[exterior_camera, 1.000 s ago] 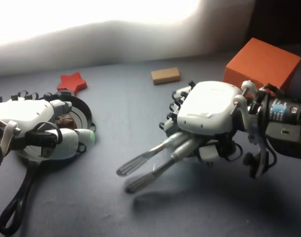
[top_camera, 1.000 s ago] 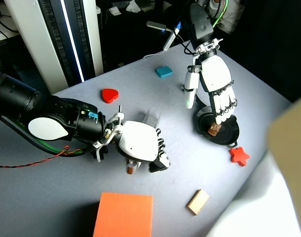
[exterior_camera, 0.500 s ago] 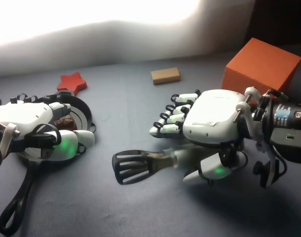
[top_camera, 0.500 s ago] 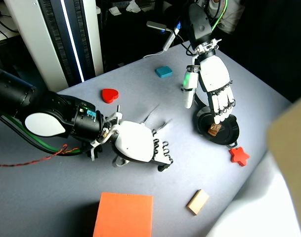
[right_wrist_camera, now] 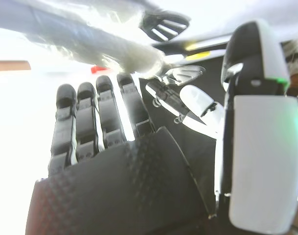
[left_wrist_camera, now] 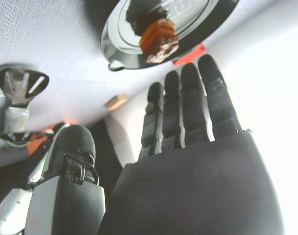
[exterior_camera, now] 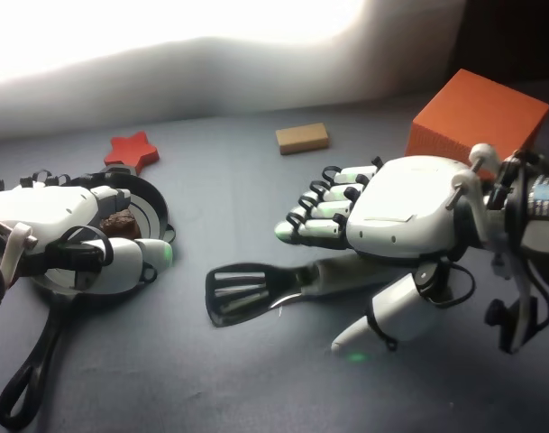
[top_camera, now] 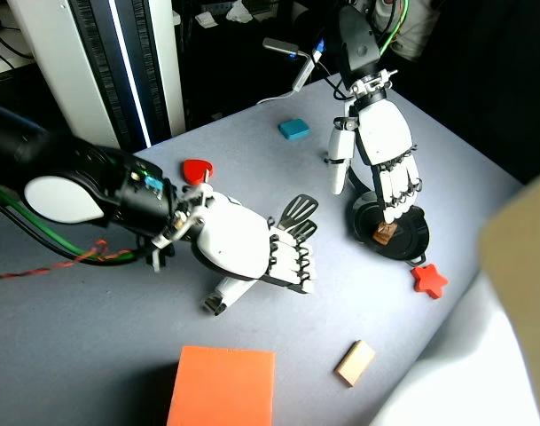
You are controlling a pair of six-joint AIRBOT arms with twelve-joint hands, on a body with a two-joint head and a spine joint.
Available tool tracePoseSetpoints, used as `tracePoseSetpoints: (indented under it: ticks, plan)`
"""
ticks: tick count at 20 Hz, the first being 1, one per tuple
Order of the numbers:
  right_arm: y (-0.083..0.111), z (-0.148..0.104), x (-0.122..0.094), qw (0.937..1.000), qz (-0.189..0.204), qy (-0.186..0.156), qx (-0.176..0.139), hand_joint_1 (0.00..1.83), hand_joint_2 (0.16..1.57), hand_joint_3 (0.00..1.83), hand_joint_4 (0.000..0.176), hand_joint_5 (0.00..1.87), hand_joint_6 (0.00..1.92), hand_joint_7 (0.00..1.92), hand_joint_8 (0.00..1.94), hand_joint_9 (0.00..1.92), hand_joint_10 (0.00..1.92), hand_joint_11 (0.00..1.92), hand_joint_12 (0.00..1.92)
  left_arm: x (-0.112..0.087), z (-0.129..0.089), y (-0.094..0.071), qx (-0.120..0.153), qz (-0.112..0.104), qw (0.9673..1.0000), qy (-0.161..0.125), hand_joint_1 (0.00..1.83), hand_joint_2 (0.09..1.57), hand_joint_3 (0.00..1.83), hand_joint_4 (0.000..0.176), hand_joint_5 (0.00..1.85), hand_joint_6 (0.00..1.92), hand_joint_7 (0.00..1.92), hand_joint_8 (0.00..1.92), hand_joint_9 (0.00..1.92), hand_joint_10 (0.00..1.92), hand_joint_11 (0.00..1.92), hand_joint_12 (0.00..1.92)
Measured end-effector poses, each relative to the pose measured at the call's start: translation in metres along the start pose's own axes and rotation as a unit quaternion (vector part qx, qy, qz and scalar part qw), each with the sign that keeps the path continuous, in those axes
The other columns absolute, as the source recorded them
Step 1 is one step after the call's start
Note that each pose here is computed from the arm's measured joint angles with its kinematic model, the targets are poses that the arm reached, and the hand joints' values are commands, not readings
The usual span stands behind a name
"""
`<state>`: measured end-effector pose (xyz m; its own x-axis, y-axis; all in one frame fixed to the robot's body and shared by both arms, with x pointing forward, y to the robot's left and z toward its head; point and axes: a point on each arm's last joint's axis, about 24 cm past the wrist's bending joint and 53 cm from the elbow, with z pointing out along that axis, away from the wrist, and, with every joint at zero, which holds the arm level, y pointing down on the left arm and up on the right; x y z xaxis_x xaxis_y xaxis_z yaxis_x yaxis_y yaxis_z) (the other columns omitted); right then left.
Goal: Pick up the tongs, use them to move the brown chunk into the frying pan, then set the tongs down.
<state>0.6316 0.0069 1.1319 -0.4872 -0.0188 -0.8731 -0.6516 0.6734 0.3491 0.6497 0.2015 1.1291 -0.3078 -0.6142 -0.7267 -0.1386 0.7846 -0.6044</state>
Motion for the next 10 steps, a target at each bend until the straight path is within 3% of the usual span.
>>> tracePoseSetpoints:
  ticks: [1, 2, 3, 4, 5, 6, 7, 8, 9, 10]
  plan:
    - [0.002, -0.007, -0.006, 1.0000, -0.002, 0.000, 0.004, 0.23, 1.06, 0.02, 0.000, 0.56, 0.13, 0.68, 0.10, 0.58, 0.21, 0.00, 1.50, -0.001, 0.000, -0.002, 0.002, -0.001, 1.0000, -0.001, 0.11, 1.28, 0.00, 0.000, 0.32, 0.05, 0.44, 0.06, 0.41, 0.09, 0.00, 0.96]
    - [0.003, -0.013, -0.011, 0.9999, -0.009, -0.001, 0.007, 0.24, 1.10, 0.00, 0.000, 0.64, 0.28, 0.79, 0.15, 0.61, 0.55, 0.12, 1.61, -0.002, 0.000, -0.003, 0.003, -0.004, 1.0000, -0.001, 0.11, 1.30, 0.00, 0.000, 0.42, 0.08, 0.57, 0.10, 0.51, 0.16, 0.00, 1.17]
    - [0.002, -0.021, -0.017, 0.9998, -0.015, -0.006, 0.011, 0.27, 1.13, 0.00, 0.000, 0.76, 0.39, 0.92, 0.22, 0.64, 0.82, 0.25, 1.65, -0.003, 0.000, -0.005, 0.006, -0.005, 1.0000, -0.003, 0.08, 1.32, 0.00, 0.000, 0.49, 0.17, 0.60, 0.28, 0.39, 0.65, 0.00, 1.40]
    - [0.000, -0.028, -0.022, 0.9997, -0.014, -0.010, 0.014, 0.28, 1.14, 0.00, 0.000, 0.86, 0.42, 0.99, 0.27, 0.65, 0.97, 0.30, 1.69, -0.004, 0.000, -0.007, 0.007, -0.007, 0.9999, -0.004, 0.11, 1.33, 0.00, 0.000, 0.52, 0.34, 0.54, 0.63, 0.30, 1.04, 0.00, 1.56]
    - [0.000, -0.037, -0.026, 0.9996, -0.015, -0.014, 0.018, 0.27, 1.17, 0.01, 0.000, 0.99, 0.47, 1.11, 0.34, 0.76, 1.03, 0.38, 1.69, -0.007, 0.001, -0.010, 0.009, -0.013, 0.9999, -0.006, 0.14, 1.34, 0.00, 0.000, 0.48, 0.80, 0.50, 1.06, 0.34, 1.34, 0.12, 1.72]
    - [0.001, -0.044, -0.028, 0.9996, -0.013, -0.016, 0.020, 0.21, 1.20, 0.01, 0.000, 1.03, 0.49, 1.16, 0.35, 0.81, 1.00, 0.40, 1.66, -0.010, 0.002, -0.013, 0.013, -0.013, 0.9998, -0.009, 0.13, 1.34, 0.00, 0.000, 0.48, 1.05, 0.52, 1.25, 0.41, 1.46, 0.21, 1.77]
    - [0.001, -0.052, -0.030, 0.9996, -0.005, -0.015, 0.024, 0.17, 1.24, 0.01, 0.000, 1.05, 0.68, 1.24, 0.47, 0.90, 1.10, 0.52, 1.69, -0.013, 0.003, -0.016, 0.018, -0.015, 0.9997, -0.010, 0.13, 1.35, 0.00, 0.000, 0.57, 1.15, 0.60, 1.38, 0.49, 1.58, 0.30, 1.88]
    - [0.004, -0.057, -0.031, 0.9996, 0.004, -0.013, 0.025, 0.08, 1.30, 0.01, 0.000, 1.04, 1.07, 1.22, 0.83, 0.98, 1.31, 0.67, 1.75, -0.015, 0.004, -0.020, 0.024, -0.017, 0.9995, -0.009, 0.17, 1.35, 0.00, 0.000, 0.71, 1.13, 0.74, 1.40, 0.59, 1.65, 0.40, 1.91]
    - [0.007, -0.061, -0.030, 0.9996, 0.009, -0.011, 0.026, 0.06, 1.34, 0.02, 0.000, 1.02, 1.28, 1.20, 1.08, 1.02, 1.53, 0.84, 1.89, -0.015, 0.004, -0.023, 0.028, -0.019, 0.9994, -0.007, 0.17, 1.35, 0.00, 0.000, 0.80, 1.14, 0.81, 1.40, 0.64, 1.69, 0.45, 1.92]
    - [0.009, -0.064, -0.029, 0.9996, 0.010, -0.008, 0.026, 0.10, 1.37, 0.02, 0.000, 1.02, 1.39, 1.17, 1.24, 1.03, 1.62, 0.91, 1.91, -0.014, 0.003, -0.027, 0.033, -0.022, 0.9992, -0.005, 0.26, 1.35, 0.00, 0.000, 0.84, 1.26, 0.87, 1.45, 0.70, 1.72, 0.52, 1.92]
